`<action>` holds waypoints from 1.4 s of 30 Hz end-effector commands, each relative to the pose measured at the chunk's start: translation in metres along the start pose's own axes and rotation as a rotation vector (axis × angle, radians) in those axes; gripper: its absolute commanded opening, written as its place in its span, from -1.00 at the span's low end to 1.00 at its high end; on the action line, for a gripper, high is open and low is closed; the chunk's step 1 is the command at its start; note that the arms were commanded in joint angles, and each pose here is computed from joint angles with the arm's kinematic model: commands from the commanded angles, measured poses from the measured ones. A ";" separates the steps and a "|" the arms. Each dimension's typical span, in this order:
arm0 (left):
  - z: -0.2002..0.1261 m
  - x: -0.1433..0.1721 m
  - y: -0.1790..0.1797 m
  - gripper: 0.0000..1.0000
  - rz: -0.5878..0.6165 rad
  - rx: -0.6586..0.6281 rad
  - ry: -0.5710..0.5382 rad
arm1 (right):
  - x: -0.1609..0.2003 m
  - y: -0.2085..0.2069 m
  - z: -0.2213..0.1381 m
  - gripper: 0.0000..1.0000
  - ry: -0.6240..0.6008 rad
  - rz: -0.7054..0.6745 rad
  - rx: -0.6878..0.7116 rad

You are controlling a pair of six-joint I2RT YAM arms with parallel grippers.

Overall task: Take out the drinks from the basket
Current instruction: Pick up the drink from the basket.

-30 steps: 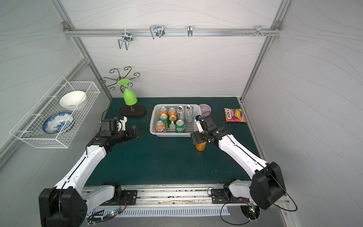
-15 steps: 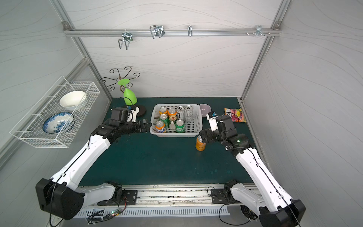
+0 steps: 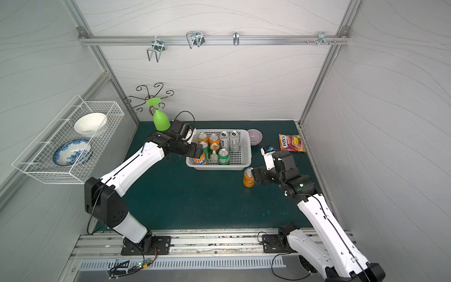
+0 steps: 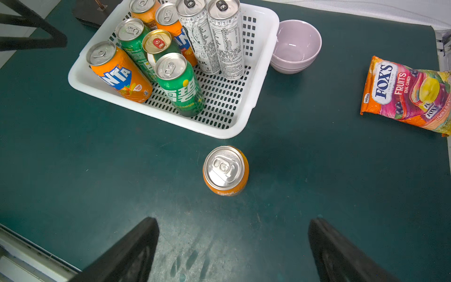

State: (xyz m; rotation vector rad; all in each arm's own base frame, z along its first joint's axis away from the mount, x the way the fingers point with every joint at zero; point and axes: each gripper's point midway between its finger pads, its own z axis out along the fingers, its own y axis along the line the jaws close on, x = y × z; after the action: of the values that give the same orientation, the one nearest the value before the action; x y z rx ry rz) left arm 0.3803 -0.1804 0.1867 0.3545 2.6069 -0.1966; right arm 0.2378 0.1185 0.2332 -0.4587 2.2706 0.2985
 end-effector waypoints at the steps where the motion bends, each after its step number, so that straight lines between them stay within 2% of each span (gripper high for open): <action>1: 0.005 -0.012 -0.001 0.97 0.047 -0.021 0.010 | 0.008 -0.004 -0.005 0.98 0.008 0.012 0.017; 15: 0.059 -0.004 -0.004 0.97 0.059 -0.037 0.159 | 0.018 -0.007 -0.002 0.98 0.036 0.004 0.030; 25: 0.084 0.007 -0.009 0.92 0.054 -0.033 0.243 | 0.018 -0.004 -0.003 0.98 0.038 0.000 0.017; 36: 0.098 0.021 -0.013 0.69 0.095 -0.055 0.317 | 0.016 -0.002 0.000 0.98 0.034 0.002 0.005; 42: 0.098 0.020 -0.010 0.57 0.095 -0.069 0.318 | 0.014 -0.003 -0.001 0.98 0.029 0.000 0.011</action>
State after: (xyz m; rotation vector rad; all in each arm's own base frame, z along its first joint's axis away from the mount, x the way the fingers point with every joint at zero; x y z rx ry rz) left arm 0.4018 -0.2015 0.0883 0.5066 2.8986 -0.0282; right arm 0.2288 0.1126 0.2224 -0.4591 2.3013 0.2849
